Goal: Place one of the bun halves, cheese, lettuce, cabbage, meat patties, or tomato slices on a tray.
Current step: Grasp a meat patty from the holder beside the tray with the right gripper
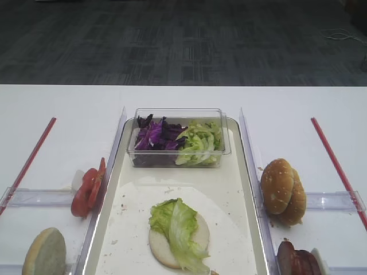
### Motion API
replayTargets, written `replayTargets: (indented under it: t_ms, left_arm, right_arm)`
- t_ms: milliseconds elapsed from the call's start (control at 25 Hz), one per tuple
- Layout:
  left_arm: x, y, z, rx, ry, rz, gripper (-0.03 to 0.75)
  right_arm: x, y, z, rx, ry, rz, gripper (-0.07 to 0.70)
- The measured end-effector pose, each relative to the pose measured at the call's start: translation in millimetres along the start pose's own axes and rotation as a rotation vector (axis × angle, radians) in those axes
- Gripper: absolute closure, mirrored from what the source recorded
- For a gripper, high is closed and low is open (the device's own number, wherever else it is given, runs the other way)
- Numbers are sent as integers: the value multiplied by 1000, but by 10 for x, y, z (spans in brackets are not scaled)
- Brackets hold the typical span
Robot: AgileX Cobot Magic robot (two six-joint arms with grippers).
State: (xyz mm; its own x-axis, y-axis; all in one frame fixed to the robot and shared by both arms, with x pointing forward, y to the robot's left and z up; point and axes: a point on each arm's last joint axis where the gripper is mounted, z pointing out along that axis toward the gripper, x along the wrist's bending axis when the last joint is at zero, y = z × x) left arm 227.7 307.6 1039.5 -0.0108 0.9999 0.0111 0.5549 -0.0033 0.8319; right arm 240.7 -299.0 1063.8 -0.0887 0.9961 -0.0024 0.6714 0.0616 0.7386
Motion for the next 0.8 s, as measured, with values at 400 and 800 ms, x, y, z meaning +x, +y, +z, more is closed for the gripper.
replayTargets:
  t_ms: [400,800]
  left_arm:
    - [0,0,0,0,0,0,431]
    - [0,0,0,0,0,0,431]
  right_arm:
    - [75,574,86,163,66,166,189]
    - [99,924,742,473,49,220,189]
